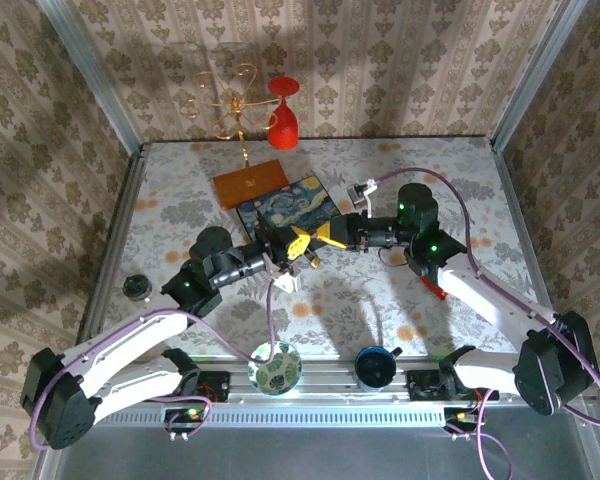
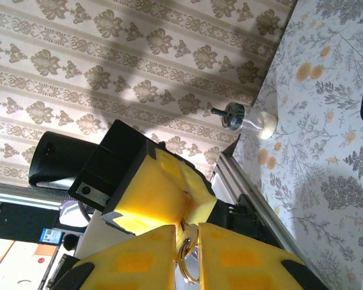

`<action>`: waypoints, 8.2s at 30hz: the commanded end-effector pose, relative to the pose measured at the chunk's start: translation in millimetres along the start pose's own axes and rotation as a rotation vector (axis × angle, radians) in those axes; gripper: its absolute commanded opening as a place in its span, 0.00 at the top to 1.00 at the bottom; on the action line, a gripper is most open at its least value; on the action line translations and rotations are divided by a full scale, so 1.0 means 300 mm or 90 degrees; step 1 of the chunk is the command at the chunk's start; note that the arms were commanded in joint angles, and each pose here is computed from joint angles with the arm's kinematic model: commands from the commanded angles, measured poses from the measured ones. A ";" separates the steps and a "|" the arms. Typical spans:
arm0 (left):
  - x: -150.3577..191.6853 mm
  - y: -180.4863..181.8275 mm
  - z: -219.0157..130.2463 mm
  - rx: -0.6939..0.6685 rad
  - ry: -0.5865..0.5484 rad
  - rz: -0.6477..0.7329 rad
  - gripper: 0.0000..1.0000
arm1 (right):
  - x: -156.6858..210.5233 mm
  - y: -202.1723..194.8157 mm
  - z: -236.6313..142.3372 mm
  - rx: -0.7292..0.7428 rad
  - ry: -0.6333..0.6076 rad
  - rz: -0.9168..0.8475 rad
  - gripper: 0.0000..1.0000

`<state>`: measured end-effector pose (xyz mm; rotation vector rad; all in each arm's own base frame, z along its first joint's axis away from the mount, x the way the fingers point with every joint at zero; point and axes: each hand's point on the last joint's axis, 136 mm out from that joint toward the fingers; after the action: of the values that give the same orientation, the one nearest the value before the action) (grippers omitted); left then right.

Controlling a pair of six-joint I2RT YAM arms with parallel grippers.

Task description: Unlock the padlock with the key

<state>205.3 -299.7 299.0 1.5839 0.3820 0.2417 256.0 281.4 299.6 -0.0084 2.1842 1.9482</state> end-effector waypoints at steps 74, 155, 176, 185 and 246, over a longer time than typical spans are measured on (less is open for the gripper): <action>0.325 -0.787 0.152 -0.249 0.876 -1.142 0.13 | -0.060 -0.639 -0.472 0.411 -0.515 -0.001 1.00; 0.279 -0.739 0.283 0.019 0.945 -1.387 0.75 | -0.052 -0.724 -0.376 0.368 -0.423 -0.033 1.00; 0.205 -0.764 0.425 0.051 0.961 -1.580 0.81 | -0.067 -0.788 -0.200 0.301 -0.303 -0.065 1.00; 0.189 -0.764 0.465 0.040 0.946 -1.632 0.82 | -0.068 -0.766 -0.223 0.302 -0.323 -0.102 1.00; 0.147 -0.746 0.610 0.004 0.842 -1.792 0.88 | -0.141 -0.741 -0.363 0.336 -0.515 -0.094 1.00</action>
<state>309.4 -428.2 68.7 -0.5407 2.8011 -0.8611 315.0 148.0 103.8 0.5586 1.9443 1.0349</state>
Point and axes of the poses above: each hand's point on the last joint's axis, 136 mm out from that joint toward the fingers, its own z axis out along the fingers, its own y axis along the line the jaws close on, x = y × z, and after that the axes turned 12 degrees about z, right-handed
